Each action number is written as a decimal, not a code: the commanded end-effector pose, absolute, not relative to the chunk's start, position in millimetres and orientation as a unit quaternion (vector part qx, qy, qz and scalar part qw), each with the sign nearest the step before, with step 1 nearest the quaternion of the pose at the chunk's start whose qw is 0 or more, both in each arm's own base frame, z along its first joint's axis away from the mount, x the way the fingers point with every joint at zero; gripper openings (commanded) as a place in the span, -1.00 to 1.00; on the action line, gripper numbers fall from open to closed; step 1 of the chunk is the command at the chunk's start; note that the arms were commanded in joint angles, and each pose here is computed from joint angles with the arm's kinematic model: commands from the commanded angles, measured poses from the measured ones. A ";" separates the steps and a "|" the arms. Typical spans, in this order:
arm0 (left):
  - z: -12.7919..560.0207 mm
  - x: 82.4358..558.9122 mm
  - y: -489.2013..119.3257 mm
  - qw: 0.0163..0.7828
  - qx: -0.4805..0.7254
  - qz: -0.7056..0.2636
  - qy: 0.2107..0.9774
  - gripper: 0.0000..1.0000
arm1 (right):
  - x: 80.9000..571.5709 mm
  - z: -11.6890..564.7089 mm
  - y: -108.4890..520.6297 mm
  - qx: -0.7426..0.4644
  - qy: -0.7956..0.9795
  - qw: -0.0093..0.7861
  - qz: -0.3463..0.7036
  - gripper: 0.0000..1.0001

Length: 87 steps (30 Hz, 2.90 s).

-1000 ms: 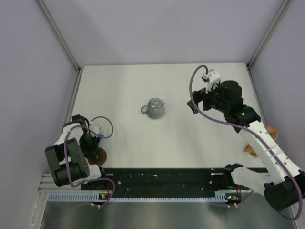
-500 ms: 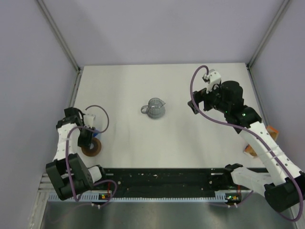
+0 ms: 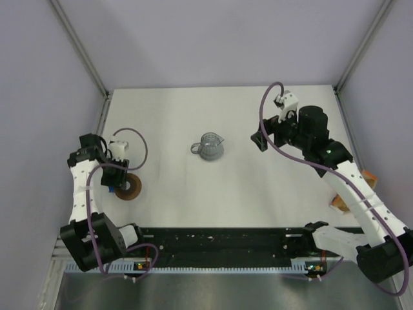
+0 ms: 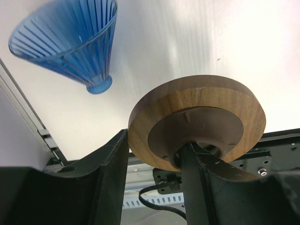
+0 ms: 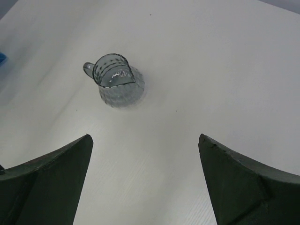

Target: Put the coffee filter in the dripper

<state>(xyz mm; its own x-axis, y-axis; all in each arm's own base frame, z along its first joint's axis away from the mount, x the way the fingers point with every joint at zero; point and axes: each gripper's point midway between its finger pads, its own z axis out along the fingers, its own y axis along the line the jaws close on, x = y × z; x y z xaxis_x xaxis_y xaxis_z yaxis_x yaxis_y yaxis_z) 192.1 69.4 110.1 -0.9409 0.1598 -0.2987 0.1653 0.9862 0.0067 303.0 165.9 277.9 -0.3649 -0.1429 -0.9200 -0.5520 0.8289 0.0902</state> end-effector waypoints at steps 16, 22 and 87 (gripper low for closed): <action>239.7 285.1 -37.2 0.360 0.163 -0.088 0.914 -1.00 | 254.2 301.9 426.8 -0.306 0.699 0.360 0.537 0.64; 256.1 293.5 -47.7 0.395 0.177 -0.084 0.898 -1.00 | 244.4 300.2 471.8 -0.301 0.682 0.307 0.591 0.50; 360.4 258.7 -174.2 0.319 0.147 -0.508 0.787 0.03 | 237.4 390.1 381.0 -0.506 0.187 0.782 -0.312 -1.00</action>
<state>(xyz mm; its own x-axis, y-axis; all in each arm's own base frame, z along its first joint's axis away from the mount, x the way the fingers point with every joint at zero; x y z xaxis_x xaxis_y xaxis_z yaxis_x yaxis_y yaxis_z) 256.1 -165.5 350.4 -0.7609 -0.0763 -0.6443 0.5231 0.5155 -0.6787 262.0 367.4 354.5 0.6702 -0.7413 0.0356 0.2504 0.1807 -0.9511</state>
